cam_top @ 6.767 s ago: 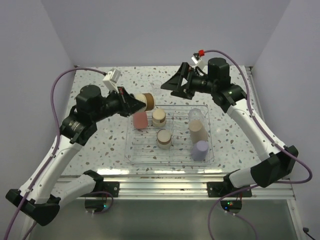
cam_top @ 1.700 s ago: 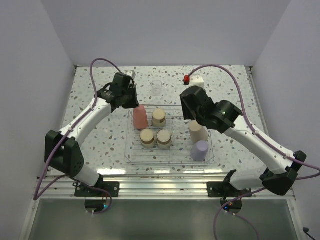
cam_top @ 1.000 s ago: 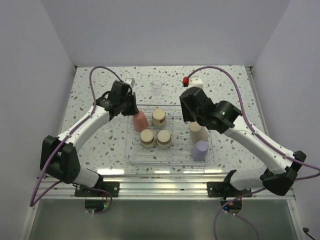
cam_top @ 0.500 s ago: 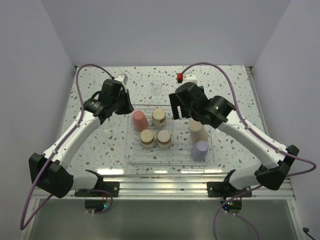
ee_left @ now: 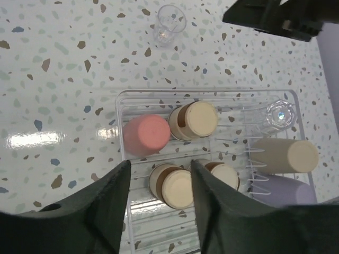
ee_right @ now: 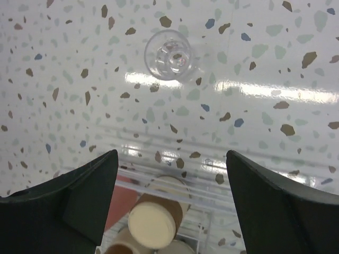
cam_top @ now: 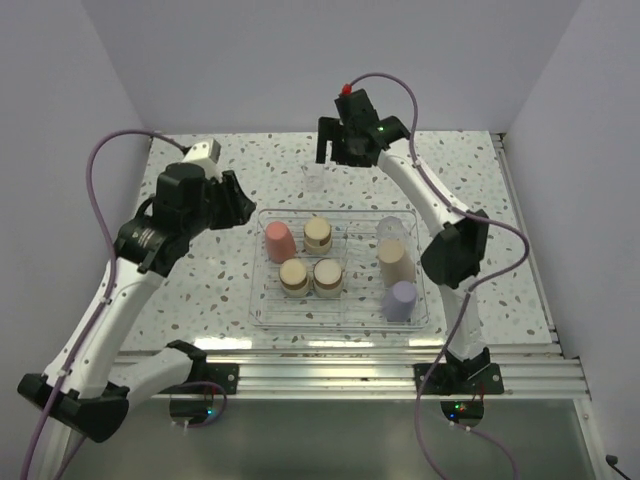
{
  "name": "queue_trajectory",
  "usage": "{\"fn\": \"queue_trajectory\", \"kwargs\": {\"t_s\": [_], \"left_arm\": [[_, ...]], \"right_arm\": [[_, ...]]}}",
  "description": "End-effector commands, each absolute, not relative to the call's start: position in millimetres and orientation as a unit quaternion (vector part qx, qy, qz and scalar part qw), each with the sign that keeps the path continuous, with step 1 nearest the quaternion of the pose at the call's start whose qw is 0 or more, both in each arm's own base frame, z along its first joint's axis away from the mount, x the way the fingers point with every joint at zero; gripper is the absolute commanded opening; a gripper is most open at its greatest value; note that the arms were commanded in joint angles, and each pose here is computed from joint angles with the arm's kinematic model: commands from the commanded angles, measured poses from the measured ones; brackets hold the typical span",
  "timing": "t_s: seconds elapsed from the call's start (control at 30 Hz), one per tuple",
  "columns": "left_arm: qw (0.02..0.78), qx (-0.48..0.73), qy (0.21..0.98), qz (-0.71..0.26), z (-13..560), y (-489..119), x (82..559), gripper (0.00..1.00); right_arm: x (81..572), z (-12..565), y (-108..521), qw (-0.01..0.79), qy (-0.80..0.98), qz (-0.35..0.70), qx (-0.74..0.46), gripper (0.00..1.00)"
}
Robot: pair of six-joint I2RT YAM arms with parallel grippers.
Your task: Load the cups into the dish rack
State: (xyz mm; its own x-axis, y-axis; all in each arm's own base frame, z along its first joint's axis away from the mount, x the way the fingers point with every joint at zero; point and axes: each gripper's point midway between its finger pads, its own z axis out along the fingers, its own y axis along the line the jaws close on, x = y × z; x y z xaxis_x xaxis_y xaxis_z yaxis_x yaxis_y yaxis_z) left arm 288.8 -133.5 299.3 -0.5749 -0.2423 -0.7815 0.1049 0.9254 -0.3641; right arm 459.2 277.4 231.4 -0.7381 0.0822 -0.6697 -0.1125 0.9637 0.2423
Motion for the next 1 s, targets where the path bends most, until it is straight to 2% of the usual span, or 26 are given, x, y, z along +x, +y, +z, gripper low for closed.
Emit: {"fn": "queue_trajectory", "kwargs": {"t_s": [0.0, 0.03, 0.1, 0.17, 0.4, 0.63, 0.83, 0.97], "left_arm": [[0.458, -0.040, 0.866, -0.194, 296, -124, 264, 0.56], [0.459, -0.041, 0.866, -0.195, 295, -123, 260, 0.62], [0.466, -0.043, 0.860, -0.203, 299, -120, 250, 0.71], [0.468, -0.048, 0.858, -0.208, 303, -117, 242, 0.74], [0.449, -0.055, 0.869, -0.200, 290, -112, 230, 0.74], [0.414, -0.033, 0.886, -0.204, 273, -123, 235, 0.73], [0.407, -0.030, 0.891, -0.199, 265, -127, 244, 0.72], [0.401, -0.027, 0.892, -0.205, 259, -132, 249, 0.72]], "right_arm": [[491, 218, 302, 0.340, 0.921, 0.190, 0.016, 0.85], [502, 232, 305, 0.357, 0.911, 0.204, 0.020, 0.84], [520, 217, 305, 0.361, 0.908, 0.209, 0.031, 0.81], [535, 191, 305, 0.357, 0.911, 0.205, 0.038, 0.80], [558, 130, 303, 0.340, 0.920, 0.185, 0.054, 0.75], [575, 106, 310, 0.347, 0.913, 0.196, 0.085, 0.72], [572, 72, 305, 0.326, 0.924, 0.174, 0.095, 0.53], [570, 66, 302, 0.322, 0.927, 0.166, 0.098, 0.29]]}}
